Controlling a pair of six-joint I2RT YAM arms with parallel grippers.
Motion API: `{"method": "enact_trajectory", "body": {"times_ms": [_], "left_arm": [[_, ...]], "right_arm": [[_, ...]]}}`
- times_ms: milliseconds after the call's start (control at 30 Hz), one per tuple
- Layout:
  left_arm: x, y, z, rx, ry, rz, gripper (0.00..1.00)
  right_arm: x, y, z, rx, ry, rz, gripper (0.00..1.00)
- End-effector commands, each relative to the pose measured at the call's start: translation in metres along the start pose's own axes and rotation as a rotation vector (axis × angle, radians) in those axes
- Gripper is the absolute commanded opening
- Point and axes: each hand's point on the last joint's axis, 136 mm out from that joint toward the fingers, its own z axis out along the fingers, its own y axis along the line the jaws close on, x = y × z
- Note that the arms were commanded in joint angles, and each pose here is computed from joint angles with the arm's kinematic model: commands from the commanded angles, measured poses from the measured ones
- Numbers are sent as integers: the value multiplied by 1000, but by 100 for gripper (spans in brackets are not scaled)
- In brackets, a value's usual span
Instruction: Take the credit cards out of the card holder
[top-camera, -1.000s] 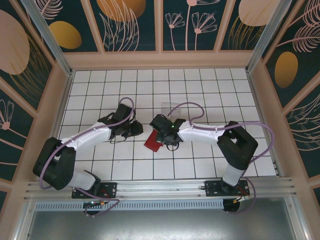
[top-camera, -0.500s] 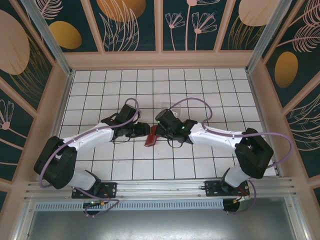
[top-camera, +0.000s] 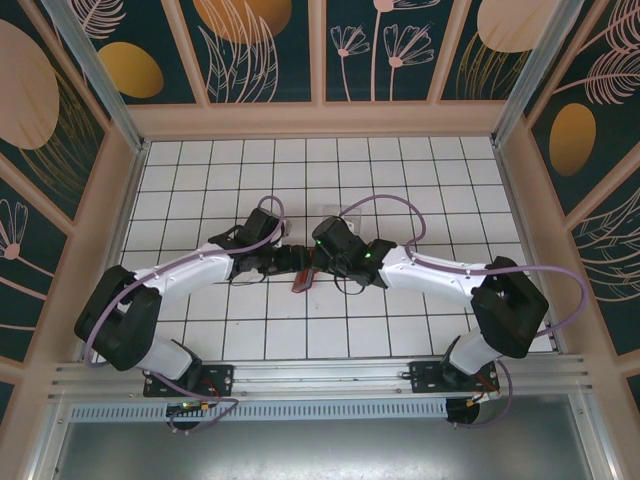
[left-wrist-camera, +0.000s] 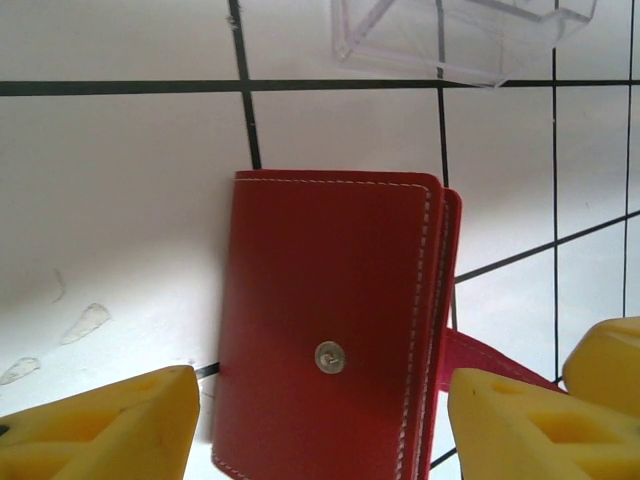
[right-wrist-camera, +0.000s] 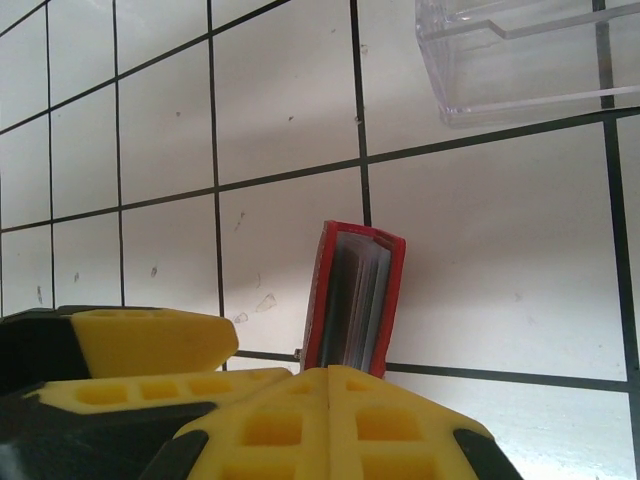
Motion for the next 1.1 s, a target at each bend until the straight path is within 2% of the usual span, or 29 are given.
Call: {"method": "enact_trajectory", "body": {"times_ms": [0,467,833,1067], "left_arm": [[-3,-11,5,34,11,32,68],[-14,23,-4,-186,-50,28,50],[-8,39,-2,-244,-46,34,17],[6,55,4,-274,-24,19,13]], "right_arm": [[-10,4,-6,-25,-36,-2,0],[-8,-17,-6,43,-31,0,0],[3,-73,10,210,17,3,0],[11,-101,20,282,45,-10,0]]}}
